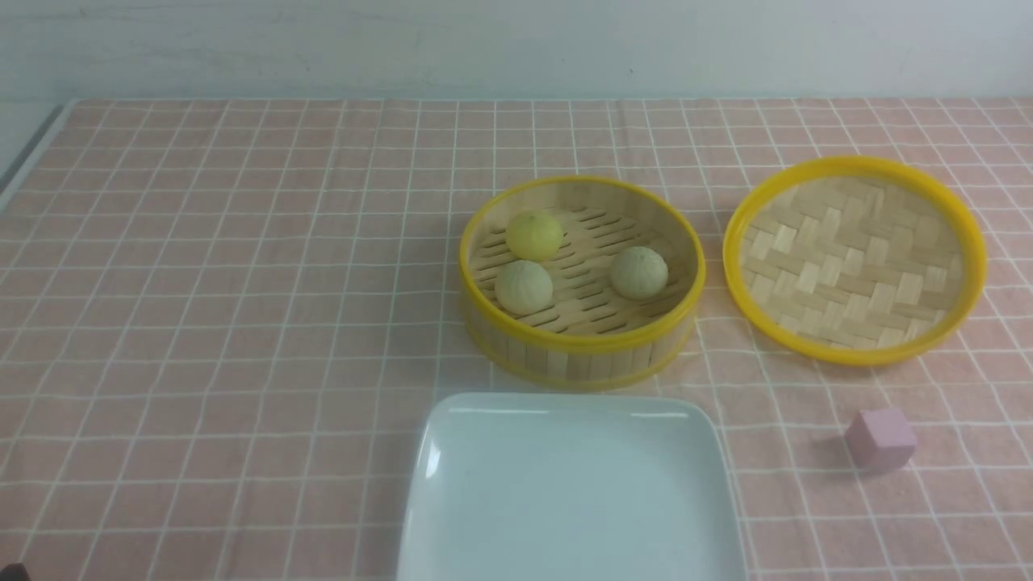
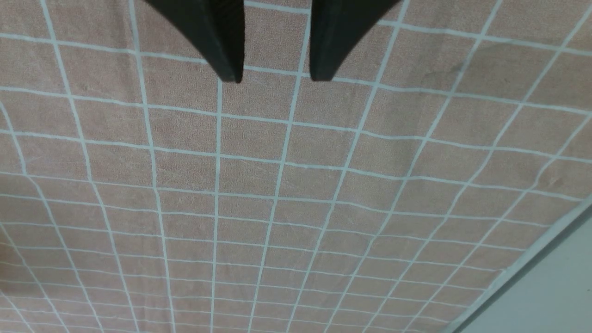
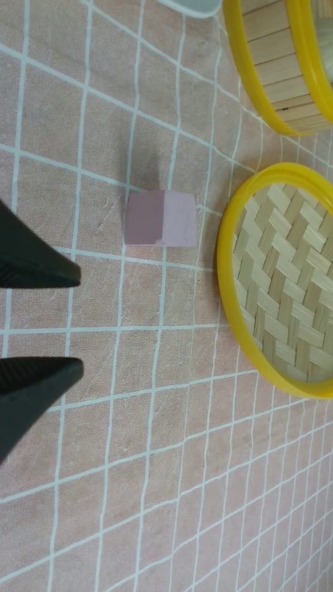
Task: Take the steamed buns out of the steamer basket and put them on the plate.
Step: Use the right arm to grab the steamed stuffed bun that is closest to it
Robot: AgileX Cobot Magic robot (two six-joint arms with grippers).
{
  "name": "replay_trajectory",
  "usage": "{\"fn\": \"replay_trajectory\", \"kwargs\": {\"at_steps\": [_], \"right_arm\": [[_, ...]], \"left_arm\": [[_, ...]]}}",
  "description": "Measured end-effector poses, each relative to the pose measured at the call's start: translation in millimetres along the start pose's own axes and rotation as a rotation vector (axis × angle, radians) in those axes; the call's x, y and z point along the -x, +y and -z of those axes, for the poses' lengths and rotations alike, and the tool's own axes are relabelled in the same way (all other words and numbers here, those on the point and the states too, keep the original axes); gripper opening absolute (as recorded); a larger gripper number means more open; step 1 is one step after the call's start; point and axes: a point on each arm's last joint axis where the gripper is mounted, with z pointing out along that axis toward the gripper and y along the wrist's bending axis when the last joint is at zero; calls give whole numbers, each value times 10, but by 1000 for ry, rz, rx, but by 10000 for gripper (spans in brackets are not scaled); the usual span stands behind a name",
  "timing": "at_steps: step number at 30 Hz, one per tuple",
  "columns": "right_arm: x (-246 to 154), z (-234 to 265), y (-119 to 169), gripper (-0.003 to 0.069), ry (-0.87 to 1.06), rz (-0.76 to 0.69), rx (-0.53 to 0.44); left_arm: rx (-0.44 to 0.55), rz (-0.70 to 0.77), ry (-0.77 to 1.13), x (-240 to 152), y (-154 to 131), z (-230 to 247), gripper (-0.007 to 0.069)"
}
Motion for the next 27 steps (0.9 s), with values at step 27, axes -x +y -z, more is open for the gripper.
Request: {"fn": "replay_trajectory", "kwargs": {"at_steps": [27], "right_arm": [[95, 22, 221, 239, 19, -1123, 294]], "left_arm": [[-247, 1195, 31, 85, -187, 19, 240]]}}
